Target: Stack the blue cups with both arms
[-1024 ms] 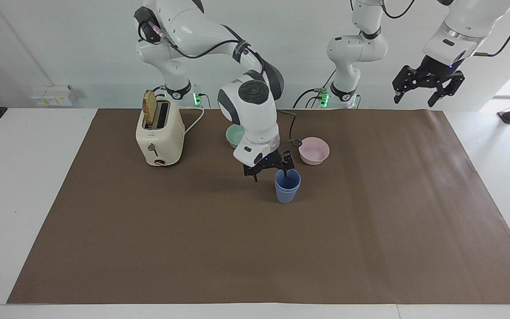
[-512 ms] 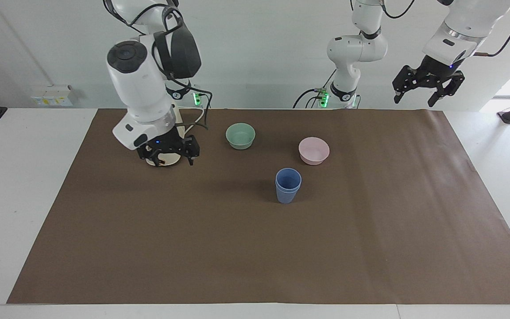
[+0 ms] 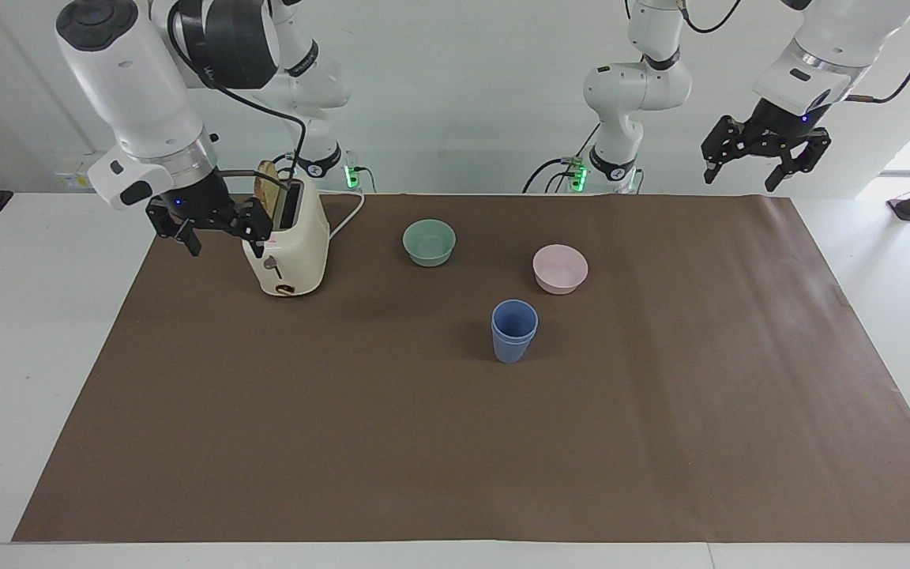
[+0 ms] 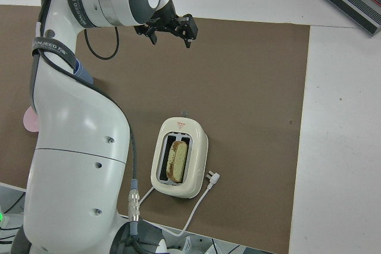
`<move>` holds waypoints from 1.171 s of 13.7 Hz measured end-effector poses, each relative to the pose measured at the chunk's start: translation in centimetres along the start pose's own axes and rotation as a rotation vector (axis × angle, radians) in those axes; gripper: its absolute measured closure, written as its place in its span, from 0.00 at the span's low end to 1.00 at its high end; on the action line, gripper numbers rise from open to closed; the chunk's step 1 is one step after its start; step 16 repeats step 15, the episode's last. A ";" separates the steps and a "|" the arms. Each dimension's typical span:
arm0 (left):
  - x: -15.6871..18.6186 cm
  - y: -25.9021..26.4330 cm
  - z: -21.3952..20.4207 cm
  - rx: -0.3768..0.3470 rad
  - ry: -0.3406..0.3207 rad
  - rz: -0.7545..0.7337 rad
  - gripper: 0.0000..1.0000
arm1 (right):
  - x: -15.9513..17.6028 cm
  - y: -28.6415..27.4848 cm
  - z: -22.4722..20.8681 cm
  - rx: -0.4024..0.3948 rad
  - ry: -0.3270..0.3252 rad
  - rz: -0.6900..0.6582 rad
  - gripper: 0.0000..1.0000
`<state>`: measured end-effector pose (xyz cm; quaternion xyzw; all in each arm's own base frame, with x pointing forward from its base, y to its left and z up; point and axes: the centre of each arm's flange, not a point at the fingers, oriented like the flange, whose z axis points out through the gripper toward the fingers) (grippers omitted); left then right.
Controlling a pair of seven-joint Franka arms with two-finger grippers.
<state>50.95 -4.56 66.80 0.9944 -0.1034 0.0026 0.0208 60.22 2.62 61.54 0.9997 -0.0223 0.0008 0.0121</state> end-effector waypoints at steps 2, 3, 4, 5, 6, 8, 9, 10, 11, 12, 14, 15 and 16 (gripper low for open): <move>0.0 -0.1 0.0 0.000 -0.001 -0.007 0.00 | -0.9 0.0 -1.4 -0.004 0.007 0.001 0.00; 0.0 -0.2 0.0 0.000 -0.001 -0.024 0.00 | -1.3 -0.1 -2.1 -0.004 0.019 0.001 0.00; 0.0 -0.2 0.0 0.000 -0.001 -0.042 0.00 | -1.6 -0.1 -2.6 -0.005 0.027 0.001 0.00; 0.0 -0.3 0.0 0.000 -0.001 -0.053 0.00 | -1.8 -0.1 -2.9 -0.005 0.032 0.002 0.00; 0.0 -0.3 0.0 0.000 -0.001 -0.056 0.00 | -1.9 -0.1 -3.1 -0.001 0.035 0.002 0.00; 0.0 -0.3 0.1 0.000 -0.001 -0.056 0.00 | -2.0 -0.2 -3.3 0.006 0.039 0.001 0.00; 0.0 -0.2 0.1 0.000 -0.001 -0.056 0.00 | -2.1 -0.3 -3.4 0.007 0.040 0.000 0.00; 0.0 -0.2 0.1 0.000 -0.002 -0.056 0.00 | -2.1 -0.3 -3.5 0.007 0.041 0.001 0.00; 0.0 -0.2 0.1 0.000 -0.003 -0.056 0.00 | -2.1 -0.3 -3.5 0.007 0.042 0.001 0.00; 0.0 -0.2 0.2 0.000 -0.004 -0.055 0.00 | -2.1 -0.3 -3.5 0.007 0.041 0.001 0.00; 0.0 -0.2 0.2 -0.001 -0.005 -0.055 0.00 | -2.1 -0.3 -3.5 0.007 0.041 0.001 0.00; 0.0 -0.1 0.2 -0.001 -0.005 -0.055 0.00 | -2.1 -0.3 -3.5 0.007 0.041 0.001 0.00; 0.0 -0.1 0.2 -0.001 -0.005 -0.055 0.00 | -2.1 -0.3 -3.5 0.007 0.041 0.001 0.00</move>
